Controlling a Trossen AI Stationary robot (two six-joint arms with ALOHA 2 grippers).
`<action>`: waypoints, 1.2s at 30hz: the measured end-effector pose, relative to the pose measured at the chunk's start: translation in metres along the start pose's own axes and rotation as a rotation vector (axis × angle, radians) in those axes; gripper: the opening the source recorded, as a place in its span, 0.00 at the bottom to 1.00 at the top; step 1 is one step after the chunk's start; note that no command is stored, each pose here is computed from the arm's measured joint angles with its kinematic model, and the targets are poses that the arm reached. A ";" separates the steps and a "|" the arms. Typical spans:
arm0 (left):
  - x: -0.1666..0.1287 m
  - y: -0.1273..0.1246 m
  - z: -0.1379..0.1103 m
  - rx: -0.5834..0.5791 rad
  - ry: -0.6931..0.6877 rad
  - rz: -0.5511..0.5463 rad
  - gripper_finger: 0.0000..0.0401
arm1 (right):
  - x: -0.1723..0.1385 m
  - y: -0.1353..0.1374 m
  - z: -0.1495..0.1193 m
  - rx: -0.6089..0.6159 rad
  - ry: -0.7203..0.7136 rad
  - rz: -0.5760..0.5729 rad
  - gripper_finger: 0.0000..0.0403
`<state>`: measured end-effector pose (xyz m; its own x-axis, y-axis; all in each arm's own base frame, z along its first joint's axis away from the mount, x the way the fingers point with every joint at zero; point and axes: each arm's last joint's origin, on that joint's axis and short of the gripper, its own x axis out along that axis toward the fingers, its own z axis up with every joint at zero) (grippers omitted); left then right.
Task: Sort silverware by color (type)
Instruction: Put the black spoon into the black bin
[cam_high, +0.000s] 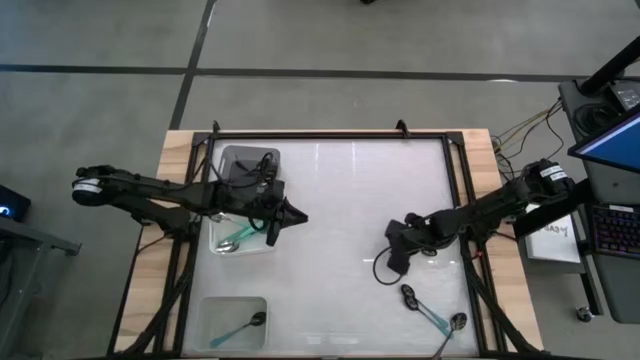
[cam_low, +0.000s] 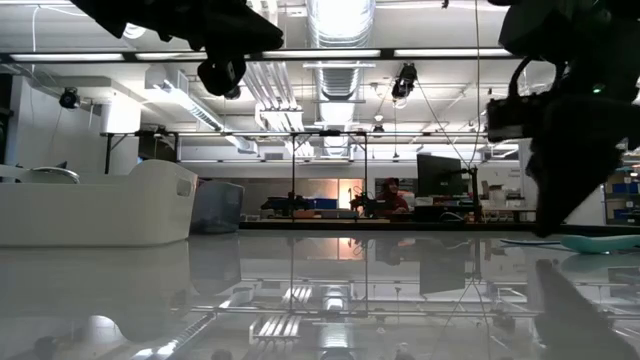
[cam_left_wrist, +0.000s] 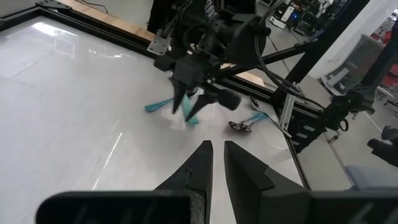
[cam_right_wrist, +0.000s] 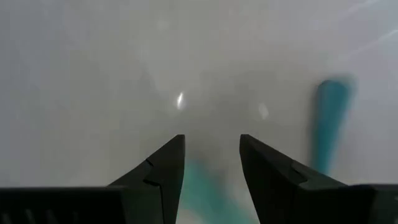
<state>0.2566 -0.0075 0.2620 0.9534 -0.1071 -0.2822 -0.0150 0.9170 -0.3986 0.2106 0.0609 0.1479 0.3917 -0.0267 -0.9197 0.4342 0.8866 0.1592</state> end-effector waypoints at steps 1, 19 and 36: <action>0.000 0.000 0.000 0.000 0.000 0.000 0.06 | -0.001 0.001 -0.001 -0.006 0.037 0.026 0.36; 0.000 0.000 0.000 0.000 -0.003 0.003 0.06 | -0.020 0.002 -0.010 -0.381 0.347 0.074 0.36; 0.000 0.001 -0.001 0.026 0.003 0.034 0.06 | -0.006 -0.010 -0.023 -0.499 0.339 0.043 0.36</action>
<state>0.2562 -0.0066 0.2605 0.9515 -0.0767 -0.2978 -0.0394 0.9300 -0.3655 0.1850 0.0629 0.1433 0.0845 0.0903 -0.9923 -0.0416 0.9953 0.0870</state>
